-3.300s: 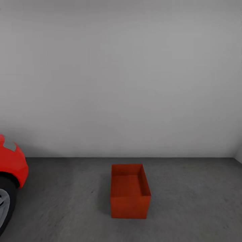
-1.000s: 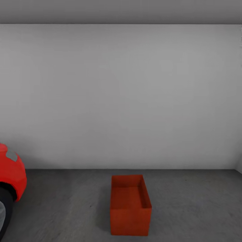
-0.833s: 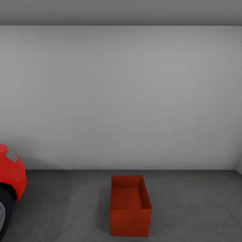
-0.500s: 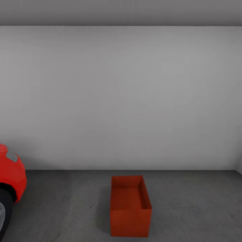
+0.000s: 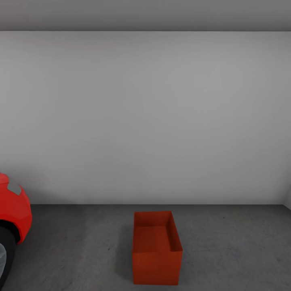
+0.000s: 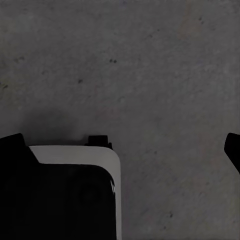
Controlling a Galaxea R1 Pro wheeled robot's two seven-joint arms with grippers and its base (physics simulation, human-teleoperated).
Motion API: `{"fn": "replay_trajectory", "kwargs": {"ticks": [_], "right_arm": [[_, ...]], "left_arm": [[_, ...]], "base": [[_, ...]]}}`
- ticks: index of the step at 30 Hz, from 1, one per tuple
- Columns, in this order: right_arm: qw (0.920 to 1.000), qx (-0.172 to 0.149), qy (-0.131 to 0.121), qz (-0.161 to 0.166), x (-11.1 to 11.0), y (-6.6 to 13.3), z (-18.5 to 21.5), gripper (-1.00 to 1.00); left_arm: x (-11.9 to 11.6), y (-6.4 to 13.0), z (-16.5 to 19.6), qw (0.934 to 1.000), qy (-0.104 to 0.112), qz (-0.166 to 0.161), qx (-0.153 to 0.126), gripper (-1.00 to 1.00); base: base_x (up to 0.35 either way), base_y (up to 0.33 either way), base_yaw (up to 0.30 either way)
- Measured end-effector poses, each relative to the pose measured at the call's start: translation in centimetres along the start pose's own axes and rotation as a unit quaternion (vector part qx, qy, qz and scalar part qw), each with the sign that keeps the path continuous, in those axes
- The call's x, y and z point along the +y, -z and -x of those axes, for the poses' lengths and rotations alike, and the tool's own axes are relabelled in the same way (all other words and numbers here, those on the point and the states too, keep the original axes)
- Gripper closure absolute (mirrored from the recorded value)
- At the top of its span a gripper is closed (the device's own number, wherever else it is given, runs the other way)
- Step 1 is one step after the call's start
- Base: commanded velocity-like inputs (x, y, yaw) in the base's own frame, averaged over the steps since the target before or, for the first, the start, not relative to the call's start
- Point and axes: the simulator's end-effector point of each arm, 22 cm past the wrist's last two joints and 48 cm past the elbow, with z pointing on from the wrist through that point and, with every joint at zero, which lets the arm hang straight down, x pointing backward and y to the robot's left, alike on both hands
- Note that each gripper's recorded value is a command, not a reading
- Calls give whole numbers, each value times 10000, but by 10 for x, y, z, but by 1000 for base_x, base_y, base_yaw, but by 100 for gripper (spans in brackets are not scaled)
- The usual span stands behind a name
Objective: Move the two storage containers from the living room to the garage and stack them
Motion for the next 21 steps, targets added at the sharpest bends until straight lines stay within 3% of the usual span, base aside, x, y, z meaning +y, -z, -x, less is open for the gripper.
{"fn": "replay_trajectory", "kwargs": {"ticks": [12,21], "right_arm": [[10000,51,-32,13,5,0,-2,-100],[10000,63,11,-56,-3,0,-2,-100]], "left_arm": [[2,0,7,9999,-56,11,-118,-100],[2,0,7,9999,-60,7,-119,-100]], "base": [[0,0,0],[0,0,0]]}}
